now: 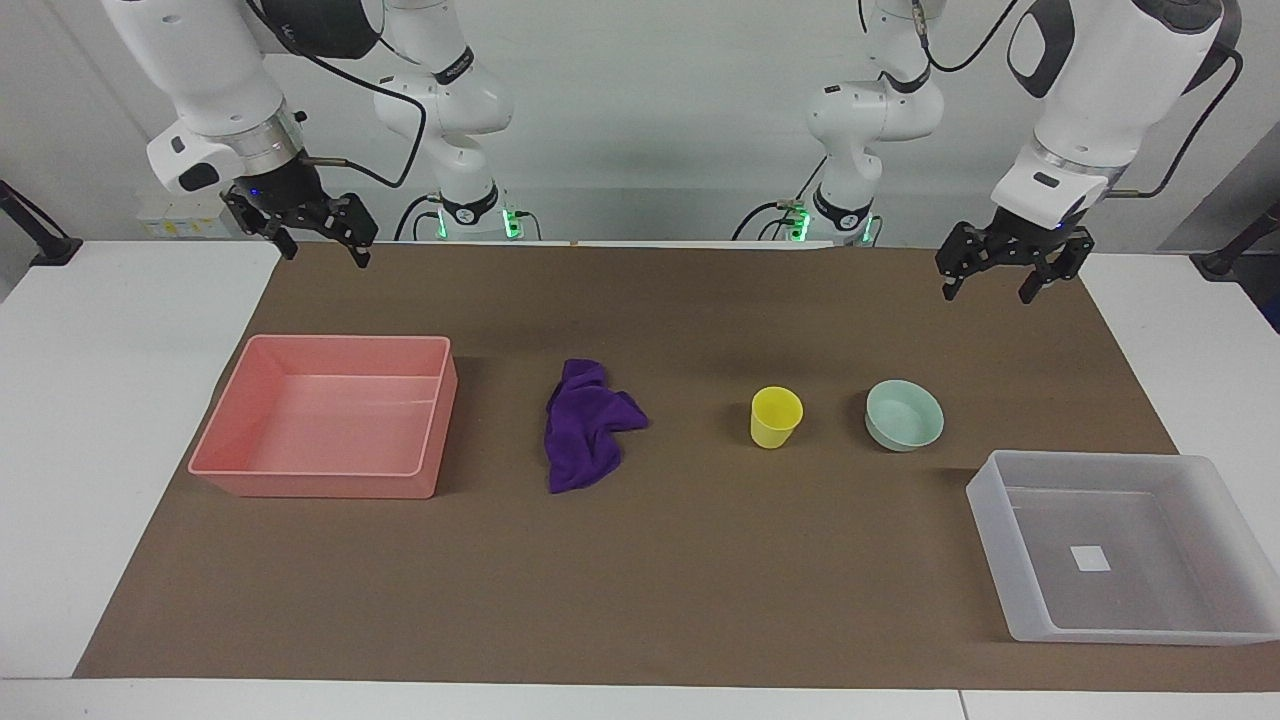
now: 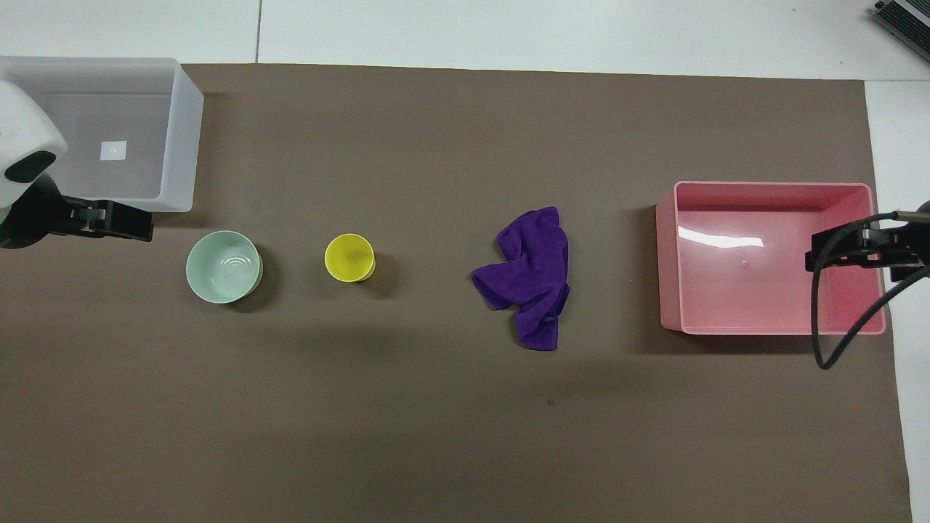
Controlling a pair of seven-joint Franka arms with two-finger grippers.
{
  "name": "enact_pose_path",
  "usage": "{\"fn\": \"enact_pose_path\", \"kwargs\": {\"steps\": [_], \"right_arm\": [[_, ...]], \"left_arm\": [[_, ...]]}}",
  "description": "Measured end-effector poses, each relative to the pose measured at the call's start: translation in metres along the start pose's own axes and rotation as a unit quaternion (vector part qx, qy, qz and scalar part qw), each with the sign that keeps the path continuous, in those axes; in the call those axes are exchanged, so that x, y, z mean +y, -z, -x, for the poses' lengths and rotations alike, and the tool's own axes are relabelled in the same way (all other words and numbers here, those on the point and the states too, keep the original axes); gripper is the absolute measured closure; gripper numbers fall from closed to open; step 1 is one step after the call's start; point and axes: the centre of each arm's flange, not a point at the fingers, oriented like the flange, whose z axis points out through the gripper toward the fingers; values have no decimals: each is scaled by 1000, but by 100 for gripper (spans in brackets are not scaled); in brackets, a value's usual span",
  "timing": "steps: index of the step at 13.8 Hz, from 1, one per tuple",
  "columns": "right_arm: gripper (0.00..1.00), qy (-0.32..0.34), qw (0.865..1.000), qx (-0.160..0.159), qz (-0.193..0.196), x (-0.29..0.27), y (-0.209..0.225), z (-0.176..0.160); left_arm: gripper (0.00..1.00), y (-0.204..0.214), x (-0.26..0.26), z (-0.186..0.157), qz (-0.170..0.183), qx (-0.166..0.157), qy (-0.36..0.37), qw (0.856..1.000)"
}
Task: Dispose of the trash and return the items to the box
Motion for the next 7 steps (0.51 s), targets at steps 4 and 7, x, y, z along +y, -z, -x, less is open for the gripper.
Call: {"fn": "enact_pose_path", "kwargs": {"steps": [4,7], "right_arm": [[0,1,1000,6,-1,-1,1,-1],[0,4,1000,13,-1,-5,2,-2]], "left_arm": [[0,-5,-4,-2,0,8,4,1000],[0,-28,-5,-4,0,11,4,1000]]}}
